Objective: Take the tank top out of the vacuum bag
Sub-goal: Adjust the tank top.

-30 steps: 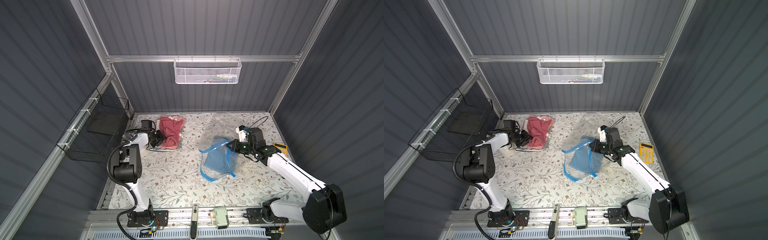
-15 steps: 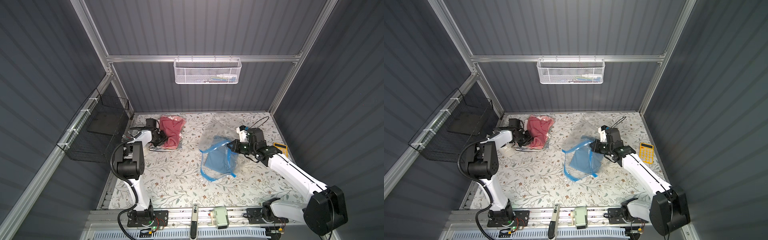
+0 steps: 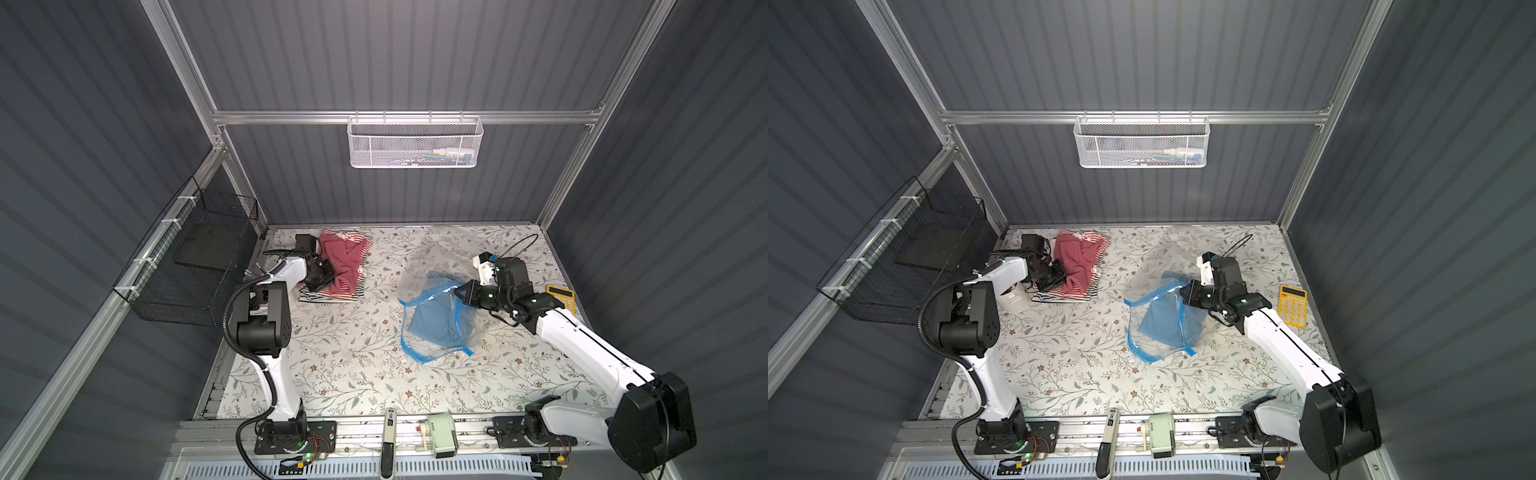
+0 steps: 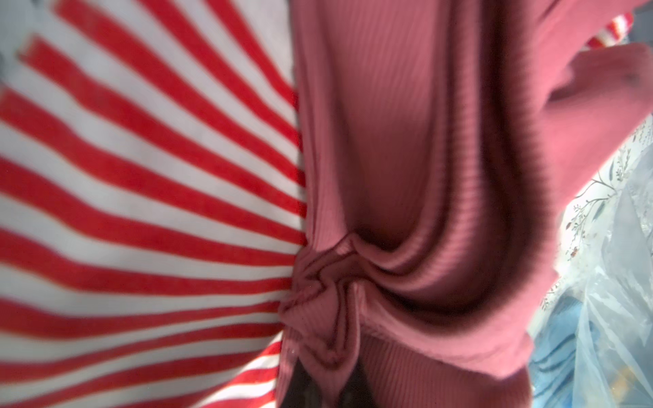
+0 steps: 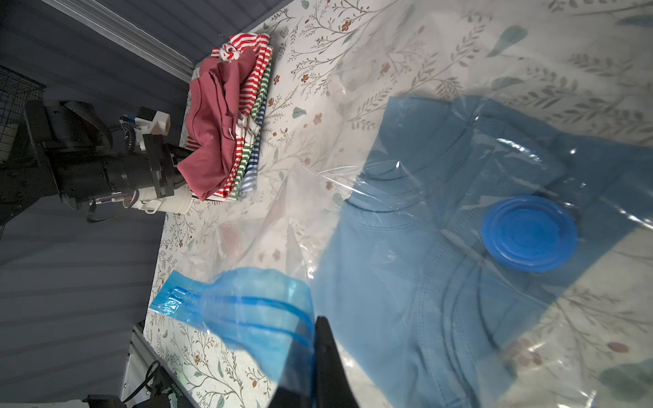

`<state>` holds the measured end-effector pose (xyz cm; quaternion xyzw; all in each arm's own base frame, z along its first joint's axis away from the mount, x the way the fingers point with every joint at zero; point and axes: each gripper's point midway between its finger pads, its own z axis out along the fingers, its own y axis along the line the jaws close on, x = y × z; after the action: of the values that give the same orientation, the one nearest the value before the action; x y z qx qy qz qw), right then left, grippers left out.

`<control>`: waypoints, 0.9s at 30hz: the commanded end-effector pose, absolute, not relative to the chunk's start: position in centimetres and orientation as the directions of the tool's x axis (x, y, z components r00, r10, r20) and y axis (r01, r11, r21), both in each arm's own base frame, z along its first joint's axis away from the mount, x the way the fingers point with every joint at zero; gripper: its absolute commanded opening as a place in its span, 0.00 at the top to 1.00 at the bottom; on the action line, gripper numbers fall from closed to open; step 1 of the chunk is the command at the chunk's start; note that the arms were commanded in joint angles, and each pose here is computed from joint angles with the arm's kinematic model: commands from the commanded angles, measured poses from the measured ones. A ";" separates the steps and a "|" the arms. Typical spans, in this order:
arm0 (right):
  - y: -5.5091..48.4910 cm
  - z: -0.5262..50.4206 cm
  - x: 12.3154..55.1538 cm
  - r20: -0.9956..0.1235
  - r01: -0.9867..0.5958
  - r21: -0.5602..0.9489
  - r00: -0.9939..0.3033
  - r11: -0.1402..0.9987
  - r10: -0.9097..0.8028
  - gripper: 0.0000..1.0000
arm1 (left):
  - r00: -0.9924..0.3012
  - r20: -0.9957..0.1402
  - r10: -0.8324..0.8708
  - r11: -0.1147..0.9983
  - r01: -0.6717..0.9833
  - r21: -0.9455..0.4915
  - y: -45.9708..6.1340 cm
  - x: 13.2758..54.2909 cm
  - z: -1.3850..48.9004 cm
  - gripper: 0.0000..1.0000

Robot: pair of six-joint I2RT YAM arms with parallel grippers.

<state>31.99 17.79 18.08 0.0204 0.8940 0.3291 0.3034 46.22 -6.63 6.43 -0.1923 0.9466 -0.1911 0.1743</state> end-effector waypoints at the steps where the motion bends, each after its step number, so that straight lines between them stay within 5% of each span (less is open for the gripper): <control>1: 17.3 18.0 31.9 -0.539 -0.161 0.589 -0.808 0.792 0.237 1.00 | -0.864 -0.322 -0.386 0.882 -0.245 -0.402 -6.3 47.3 8.8 1.00; 13: 17.5 17.9 32.0 -0.537 -0.162 0.597 -0.809 0.786 0.241 1.00 | -0.862 -0.412 -0.296 0.941 -0.188 -0.282 -4.5 47.8 12.8 1.00; 17: 17.6 17.7 32.0 -0.529 -0.160 0.605 -0.813 0.780 0.243 1.00 | -0.894 -0.338 -0.295 0.925 -0.178 -0.335 -5.8 46.7 11.2 1.00; 22: 17.6 17.7 31.9 -0.531 -0.163 0.603 -0.813 0.781 0.240 1.00 | -0.899 -0.284 -0.332 0.880 -0.187 -0.437 -7.5 45.8 8.9 0.75; 27: 17.4 18.0 32.0 -0.541 -0.167 0.594 -0.807 0.787 0.237 1.00 | -0.904 -0.262 -0.337 0.888 -0.213 -0.408 -7.0 45.4 7.5 0.63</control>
<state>31.88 17.80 17.75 0.0203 0.8934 0.3307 0.3034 45.28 -6.55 7.26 -0.1468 0.9598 -0.1761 0.1620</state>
